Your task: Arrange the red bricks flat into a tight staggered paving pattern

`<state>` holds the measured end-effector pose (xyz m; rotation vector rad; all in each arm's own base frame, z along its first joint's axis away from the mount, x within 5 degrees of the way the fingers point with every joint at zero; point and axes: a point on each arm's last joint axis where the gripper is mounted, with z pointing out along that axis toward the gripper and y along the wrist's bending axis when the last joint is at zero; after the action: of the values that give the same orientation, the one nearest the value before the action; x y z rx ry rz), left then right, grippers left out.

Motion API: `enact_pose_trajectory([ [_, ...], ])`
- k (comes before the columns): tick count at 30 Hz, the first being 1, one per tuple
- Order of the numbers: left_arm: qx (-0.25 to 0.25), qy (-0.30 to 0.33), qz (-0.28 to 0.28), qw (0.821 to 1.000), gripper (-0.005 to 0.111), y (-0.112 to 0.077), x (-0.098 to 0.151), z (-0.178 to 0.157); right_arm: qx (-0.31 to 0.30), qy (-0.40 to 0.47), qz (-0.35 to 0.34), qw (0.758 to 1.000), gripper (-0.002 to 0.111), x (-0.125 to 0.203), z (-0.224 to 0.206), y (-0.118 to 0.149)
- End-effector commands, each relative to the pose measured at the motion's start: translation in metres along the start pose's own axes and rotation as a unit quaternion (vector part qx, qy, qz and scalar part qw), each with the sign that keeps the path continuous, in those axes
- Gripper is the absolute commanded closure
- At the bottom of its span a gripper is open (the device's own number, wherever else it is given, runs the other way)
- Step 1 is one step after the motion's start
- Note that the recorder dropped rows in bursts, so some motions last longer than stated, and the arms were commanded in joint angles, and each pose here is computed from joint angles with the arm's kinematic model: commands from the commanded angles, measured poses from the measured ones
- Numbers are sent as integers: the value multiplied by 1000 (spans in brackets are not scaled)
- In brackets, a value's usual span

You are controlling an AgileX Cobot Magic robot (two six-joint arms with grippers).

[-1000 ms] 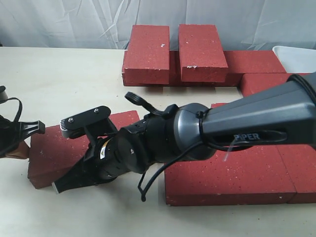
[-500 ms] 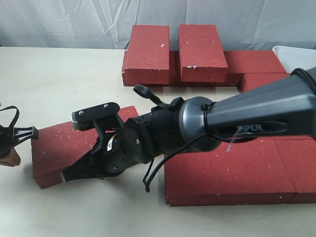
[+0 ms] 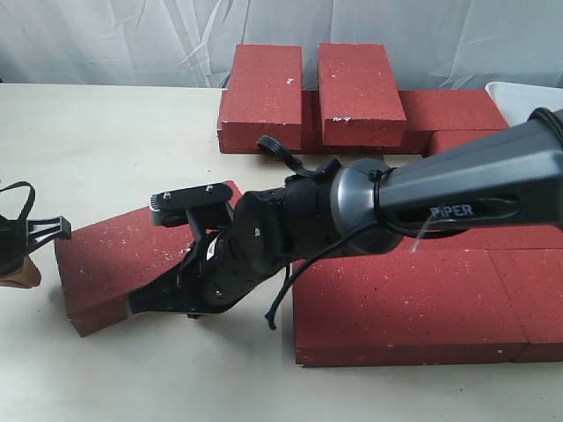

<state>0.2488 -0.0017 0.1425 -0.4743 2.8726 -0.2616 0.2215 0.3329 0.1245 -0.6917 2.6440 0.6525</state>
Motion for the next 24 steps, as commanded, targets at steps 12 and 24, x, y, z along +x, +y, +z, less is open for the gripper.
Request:
enact_pose_trajectory([
  [12,9,-6,-3,1000,107,-2,-2,1,-28,6,-18,999,109,-10,-46,14],
  [24,38,-30,11,999,107,-7,-6,0,-17,6,27,999,109,-29,-76,-20],
])
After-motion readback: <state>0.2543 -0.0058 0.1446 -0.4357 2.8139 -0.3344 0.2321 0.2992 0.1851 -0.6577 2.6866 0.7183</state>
